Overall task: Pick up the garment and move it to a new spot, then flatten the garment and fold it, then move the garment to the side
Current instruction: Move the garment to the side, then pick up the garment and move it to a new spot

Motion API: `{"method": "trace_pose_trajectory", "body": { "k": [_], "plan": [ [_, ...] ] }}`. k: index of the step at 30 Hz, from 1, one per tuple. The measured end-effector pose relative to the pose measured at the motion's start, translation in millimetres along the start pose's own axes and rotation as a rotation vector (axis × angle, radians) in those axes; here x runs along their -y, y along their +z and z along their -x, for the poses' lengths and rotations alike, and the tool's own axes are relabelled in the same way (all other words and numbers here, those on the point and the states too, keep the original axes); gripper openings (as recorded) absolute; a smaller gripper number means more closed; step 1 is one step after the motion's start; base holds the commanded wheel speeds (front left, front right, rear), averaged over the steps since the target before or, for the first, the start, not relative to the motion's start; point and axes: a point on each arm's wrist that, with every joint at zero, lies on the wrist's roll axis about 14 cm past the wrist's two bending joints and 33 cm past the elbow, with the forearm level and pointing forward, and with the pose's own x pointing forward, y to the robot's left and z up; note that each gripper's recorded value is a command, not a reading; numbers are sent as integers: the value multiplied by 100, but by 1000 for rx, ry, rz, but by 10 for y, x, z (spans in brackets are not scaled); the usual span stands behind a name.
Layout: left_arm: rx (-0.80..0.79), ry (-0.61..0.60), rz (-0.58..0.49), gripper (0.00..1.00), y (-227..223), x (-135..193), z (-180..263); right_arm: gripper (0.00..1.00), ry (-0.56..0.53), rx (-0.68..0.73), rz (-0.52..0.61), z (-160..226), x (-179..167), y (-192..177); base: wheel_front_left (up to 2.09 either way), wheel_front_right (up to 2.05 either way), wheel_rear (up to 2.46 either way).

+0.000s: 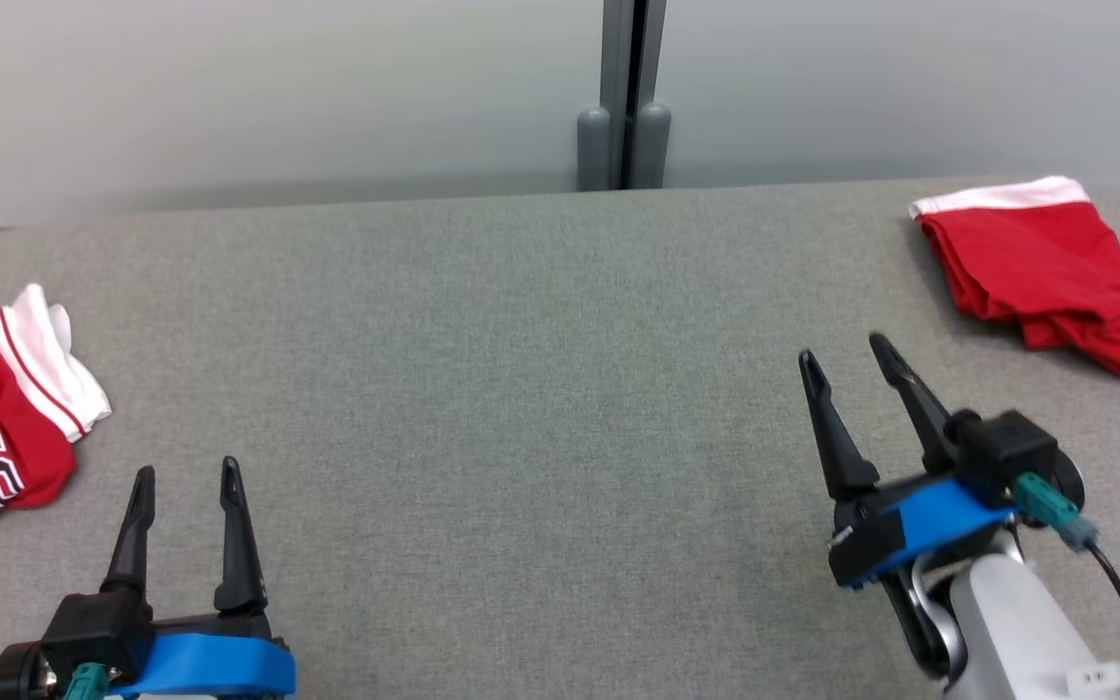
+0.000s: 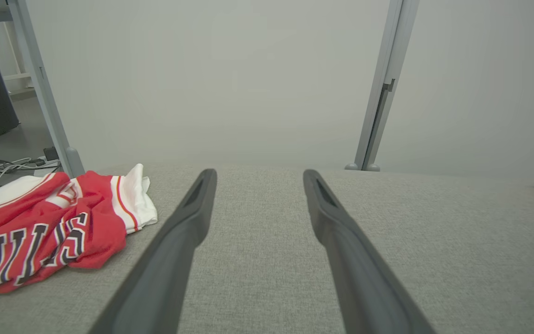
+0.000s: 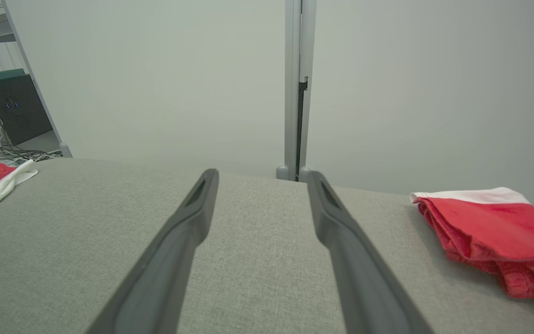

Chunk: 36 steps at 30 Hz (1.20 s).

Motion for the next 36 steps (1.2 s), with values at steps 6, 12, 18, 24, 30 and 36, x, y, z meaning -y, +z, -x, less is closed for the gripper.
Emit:
{"method": "trace_pose_trajectory", "body": {
  "k": [6,12,18,24,30,36],
  "plan": [
    [-4,3,2,100,-3,-3,113,100,-56,-18,-41,328,37,-102,0,0,0],
    [-9,7,8,100,-15,-10,192,100,-108,-27,-54,539,106,-154,0,0,0],
    [-10,11,8,100,-19,-18,254,100,-136,-35,-67,642,145,-187,0,0,0],
    [-27,19,9,100,-69,-59,290,100,-141,-48,-82,690,136,-233,0,0,0],
    [-28,24,6,100,-73,-83,303,100,-143,-49,-89,712,132,-236,0,0,0],
    [-23,22,4,100,-55,-81,313,100,-142,-54,-92,728,123,-250,0,0,0]
  ]
}}
